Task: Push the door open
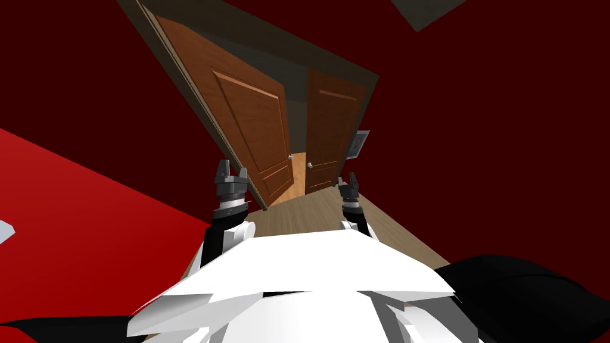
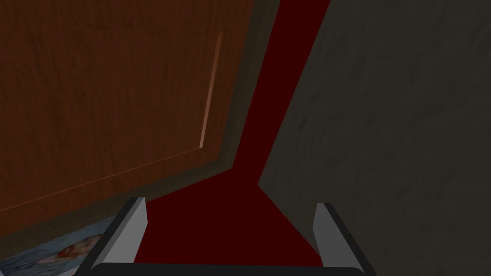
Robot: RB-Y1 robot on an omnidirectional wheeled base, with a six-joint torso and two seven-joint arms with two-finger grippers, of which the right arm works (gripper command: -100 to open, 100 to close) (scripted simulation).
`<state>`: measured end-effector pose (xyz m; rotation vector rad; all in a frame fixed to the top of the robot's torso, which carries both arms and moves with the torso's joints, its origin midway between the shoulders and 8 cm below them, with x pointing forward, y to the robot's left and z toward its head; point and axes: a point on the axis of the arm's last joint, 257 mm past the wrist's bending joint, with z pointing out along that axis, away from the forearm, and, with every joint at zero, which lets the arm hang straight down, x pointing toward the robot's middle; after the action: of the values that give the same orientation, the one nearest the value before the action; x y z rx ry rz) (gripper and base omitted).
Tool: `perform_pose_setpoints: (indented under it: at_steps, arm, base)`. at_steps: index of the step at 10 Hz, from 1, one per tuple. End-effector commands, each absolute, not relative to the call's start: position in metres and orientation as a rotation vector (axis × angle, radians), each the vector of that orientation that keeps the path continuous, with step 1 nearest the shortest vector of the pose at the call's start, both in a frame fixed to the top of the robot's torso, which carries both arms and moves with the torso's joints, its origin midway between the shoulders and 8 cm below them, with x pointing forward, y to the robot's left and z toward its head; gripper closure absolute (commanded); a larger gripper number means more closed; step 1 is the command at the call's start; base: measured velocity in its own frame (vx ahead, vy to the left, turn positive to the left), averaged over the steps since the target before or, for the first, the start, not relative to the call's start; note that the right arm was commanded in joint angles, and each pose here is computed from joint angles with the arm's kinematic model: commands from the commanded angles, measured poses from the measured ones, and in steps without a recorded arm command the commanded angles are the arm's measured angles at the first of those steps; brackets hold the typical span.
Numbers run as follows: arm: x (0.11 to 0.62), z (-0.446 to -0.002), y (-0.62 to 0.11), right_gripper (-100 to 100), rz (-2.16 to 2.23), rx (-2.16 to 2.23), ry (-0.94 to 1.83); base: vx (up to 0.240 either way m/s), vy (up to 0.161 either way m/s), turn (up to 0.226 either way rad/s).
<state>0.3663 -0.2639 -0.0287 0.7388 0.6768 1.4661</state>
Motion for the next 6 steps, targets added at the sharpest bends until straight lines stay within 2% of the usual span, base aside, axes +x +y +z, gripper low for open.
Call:
perform_pose_setpoints:
  at_steps: [1,6]
  arm:
    - [0.370,-0.038,-0.261,-100,1.518,0.776,0.667]
    - [0.385,-0.077,-0.250,-100,1.704,0.935,0.624]
  base:
    - [0.154,-0.042,0.072]
    - [0.132,-0.046,0.097]
